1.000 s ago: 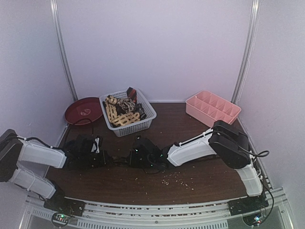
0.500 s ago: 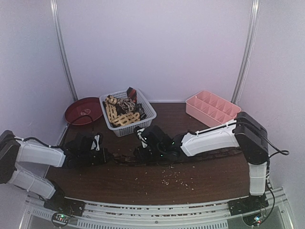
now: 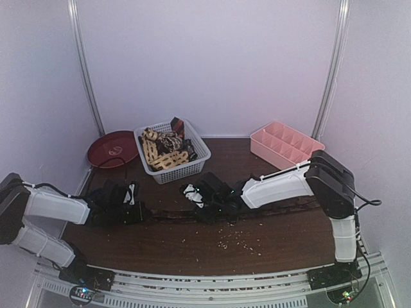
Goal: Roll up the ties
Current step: Roll the tie at the center of the board.
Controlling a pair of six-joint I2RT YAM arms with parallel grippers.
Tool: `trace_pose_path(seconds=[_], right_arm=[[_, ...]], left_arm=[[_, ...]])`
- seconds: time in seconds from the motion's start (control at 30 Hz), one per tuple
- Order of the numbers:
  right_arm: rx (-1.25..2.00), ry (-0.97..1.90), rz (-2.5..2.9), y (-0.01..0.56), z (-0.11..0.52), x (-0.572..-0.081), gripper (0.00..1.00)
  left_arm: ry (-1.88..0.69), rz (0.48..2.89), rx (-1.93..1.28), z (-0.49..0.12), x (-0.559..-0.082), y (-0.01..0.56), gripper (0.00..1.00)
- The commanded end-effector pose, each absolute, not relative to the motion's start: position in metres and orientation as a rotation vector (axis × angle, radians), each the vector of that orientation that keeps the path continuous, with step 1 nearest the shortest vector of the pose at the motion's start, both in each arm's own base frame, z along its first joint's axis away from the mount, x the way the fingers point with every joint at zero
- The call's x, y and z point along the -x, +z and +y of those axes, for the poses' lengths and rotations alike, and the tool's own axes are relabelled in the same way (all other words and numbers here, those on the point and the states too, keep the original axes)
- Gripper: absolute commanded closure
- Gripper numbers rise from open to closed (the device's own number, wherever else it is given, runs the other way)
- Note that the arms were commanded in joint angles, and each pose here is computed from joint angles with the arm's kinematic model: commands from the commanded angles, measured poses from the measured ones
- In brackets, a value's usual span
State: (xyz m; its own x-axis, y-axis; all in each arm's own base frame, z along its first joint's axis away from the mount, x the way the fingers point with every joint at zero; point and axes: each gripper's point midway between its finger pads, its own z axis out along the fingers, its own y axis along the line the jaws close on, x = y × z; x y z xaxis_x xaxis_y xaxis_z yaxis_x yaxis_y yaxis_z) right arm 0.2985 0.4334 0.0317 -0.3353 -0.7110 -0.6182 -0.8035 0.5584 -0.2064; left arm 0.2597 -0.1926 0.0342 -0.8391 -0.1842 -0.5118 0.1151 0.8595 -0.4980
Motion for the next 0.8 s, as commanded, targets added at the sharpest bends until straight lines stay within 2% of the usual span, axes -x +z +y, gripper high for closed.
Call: trace_pose_path(seconds=[0.0,0.17,0.37,0.47,0.67,0.77], right_arm=[[1.326,0.196,2.131,0.019,0.434,-0.294,0.57],[1.356,0.285,2.18,0.013,0.436,-0.29,0.65],[1.397,0.465,2.268,0.01,0.441,-0.282,0.69],[1.394,0.507,2.302,0.008,0.44,-0.283,0.77],[1.388,0.554,2.302,0.017,0.439,-0.284,1.0],[1.388,0.61,2.284,0.028,0.444,-0.281,1.0]], left_arm=[[-0.682,2.436,0.043,-0.192,-0.269,0.04,1.0],[-0.672,2.436,0.042,-0.191,-0.27,0.041,1.0],[-0.647,2.44,0.047,-0.187,-0.269,0.038,1.0],[-0.645,2.441,0.049,-0.187,-0.269,0.038,1.0],[-0.64,2.442,0.049,-0.186,-0.27,0.037,1.0],[-0.637,2.444,0.05,-0.186,-0.27,0.036,1.0]])
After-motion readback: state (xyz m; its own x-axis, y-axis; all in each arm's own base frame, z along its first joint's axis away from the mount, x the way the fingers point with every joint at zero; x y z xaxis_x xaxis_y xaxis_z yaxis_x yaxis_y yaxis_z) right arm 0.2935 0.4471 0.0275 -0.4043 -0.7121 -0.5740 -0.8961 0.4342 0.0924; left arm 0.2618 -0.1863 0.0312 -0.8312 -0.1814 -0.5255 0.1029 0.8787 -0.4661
